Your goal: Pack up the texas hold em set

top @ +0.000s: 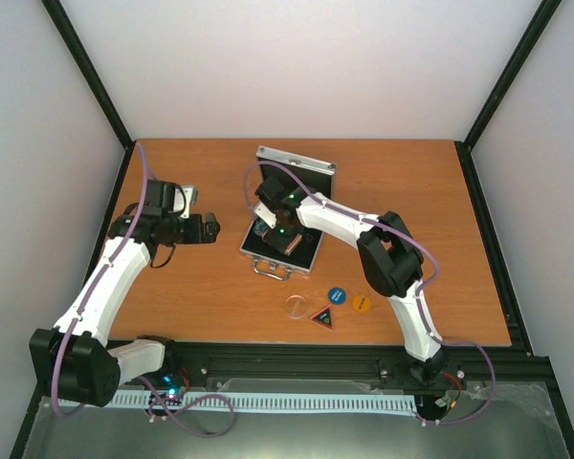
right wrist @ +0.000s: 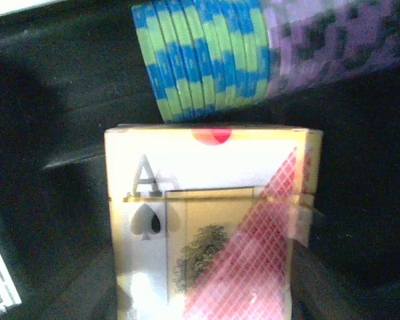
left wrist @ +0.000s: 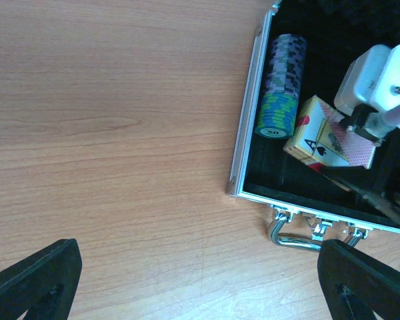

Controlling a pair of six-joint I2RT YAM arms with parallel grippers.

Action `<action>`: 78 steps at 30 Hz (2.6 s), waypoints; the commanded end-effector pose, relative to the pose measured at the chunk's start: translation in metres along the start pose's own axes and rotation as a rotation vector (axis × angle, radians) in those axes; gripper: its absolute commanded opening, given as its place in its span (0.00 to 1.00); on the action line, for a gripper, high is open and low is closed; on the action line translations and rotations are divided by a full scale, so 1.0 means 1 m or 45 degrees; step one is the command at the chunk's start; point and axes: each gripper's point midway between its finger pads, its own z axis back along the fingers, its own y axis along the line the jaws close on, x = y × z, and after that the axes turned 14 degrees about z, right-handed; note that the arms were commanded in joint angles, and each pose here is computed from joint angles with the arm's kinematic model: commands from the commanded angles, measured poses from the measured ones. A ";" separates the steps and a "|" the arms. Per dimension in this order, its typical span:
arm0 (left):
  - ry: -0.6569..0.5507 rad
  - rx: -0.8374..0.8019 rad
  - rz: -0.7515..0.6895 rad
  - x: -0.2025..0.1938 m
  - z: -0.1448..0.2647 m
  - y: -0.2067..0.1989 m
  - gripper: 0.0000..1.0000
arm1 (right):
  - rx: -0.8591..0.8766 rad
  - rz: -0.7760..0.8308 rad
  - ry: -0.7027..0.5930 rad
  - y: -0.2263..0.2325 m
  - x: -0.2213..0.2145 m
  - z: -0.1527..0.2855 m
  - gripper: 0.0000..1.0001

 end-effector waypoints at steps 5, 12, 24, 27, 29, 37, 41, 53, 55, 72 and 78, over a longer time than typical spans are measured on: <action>-0.032 -0.017 -0.011 0.011 0.008 -0.006 1.00 | 0.029 0.013 -0.043 0.002 0.008 0.010 0.39; -0.030 -0.019 -0.013 0.010 0.006 -0.006 1.00 | 0.000 0.034 -0.050 -0.001 0.005 0.020 0.51; -0.027 -0.019 -0.007 0.008 0.008 -0.005 1.00 | 0.100 -0.016 -0.076 0.000 0.006 0.016 1.00; -0.031 -0.019 -0.008 0.010 0.008 -0.006 1.00 | 0.091 -0.059 -0.065 -0.005 0.003 0.017 1.00; -0.031 -0.016 -0.006 0.010 0.009 -0.005 1.00 | 0.103 -0.069 -0.084 -0.006 0.005 0.021 1.00; -0.022 -0.016 -0.003 0.012 0.008 -0.007 1.00 | 0.059 -0.082 -0.074 -0.016 0.005 0.020 1.00; -0.021 -0.008 -0.004 0.013 0.008 -0.007 1.00 | 0.084 -0.099 -0.059 -0.017 0.001 0.009 1.00; -0.020 0.000 -0.010 0.015 0.008 -0.006 1.00 | 0.143 -0.129 -0.059 -0.019 0.000 -0.006 1.00; -0.016 0.000 -0.011 0.015 0.008 -0.006 1.00 | 0.155 -0.135 -0.061 -0.018 0.001 -0.007 1.00; -0.017 0.004 -0.005 0.013 0.006 -0.004 1.00 | 0.173 -0.138 -0.042 -0.011 -0.007 -0.008 0.70; -0.021 0.007 -0.010 0.013 0.007 -0.004 1.00 | 0.170 -0.129 -0.052 -0.009 -0.006 0.002 0.58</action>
